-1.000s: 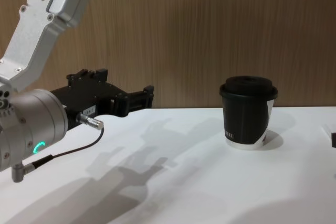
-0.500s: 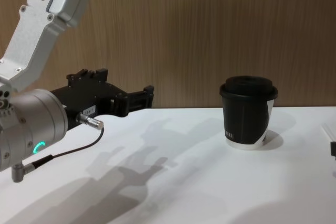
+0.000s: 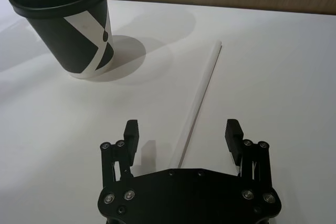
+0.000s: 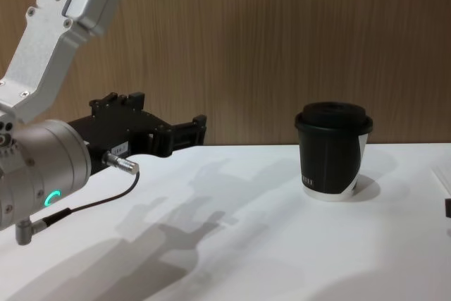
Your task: Pick up the straw with one hand, pass it to the other hand, and insert it into the cup.
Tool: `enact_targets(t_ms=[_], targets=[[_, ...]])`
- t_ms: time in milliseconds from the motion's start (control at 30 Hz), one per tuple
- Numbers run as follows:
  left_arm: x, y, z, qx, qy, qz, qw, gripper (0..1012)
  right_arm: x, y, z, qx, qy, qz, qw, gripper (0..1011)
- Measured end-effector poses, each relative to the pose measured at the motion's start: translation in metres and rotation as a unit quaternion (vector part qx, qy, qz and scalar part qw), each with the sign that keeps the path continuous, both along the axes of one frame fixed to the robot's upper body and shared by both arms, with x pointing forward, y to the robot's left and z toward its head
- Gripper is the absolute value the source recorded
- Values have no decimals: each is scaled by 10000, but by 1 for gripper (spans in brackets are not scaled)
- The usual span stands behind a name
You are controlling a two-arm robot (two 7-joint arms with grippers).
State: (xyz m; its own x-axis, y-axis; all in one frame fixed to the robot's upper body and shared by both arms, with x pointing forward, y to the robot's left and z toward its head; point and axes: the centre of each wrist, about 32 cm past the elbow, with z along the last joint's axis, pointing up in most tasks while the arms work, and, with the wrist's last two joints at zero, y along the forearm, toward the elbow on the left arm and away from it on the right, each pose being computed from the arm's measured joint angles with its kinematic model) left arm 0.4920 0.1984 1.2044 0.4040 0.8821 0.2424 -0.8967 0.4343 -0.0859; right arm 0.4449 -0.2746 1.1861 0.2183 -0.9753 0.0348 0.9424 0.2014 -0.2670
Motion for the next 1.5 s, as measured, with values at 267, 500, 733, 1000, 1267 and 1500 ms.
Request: enact_targets(t_ms=[267, 500, 733, 1000, 1267, 1500], targets=[[0, 0, 0, 0, 0, 0, 10000, 1003, 34, -10, -22, -6, 54, 1, 10000, 1001], [0, 0, 0, 0, 0, 0, 10000, 1003, 62, -14, -37, -12, 97, 32, 9999, 1001], [0, 0, 0, 0, 0, 0, 10000, 1003, 89, -17, -49, -49, 127, 57, 9999, 1001], [0, 0, 0, 0, 0, 0, 10000, 1003, 113, -20, -60, -123, 151, 85, 9998, 1001], [0, 0, 0, 0, 0, 0, 10000, 1003, 131, -15, -68, -208, 170, 119, 9996, 1001], [0, 0, 0, 0, 0, 0, 10000, 1003, 141, -10, -74, -226, 180, 137, 9995, 998]])
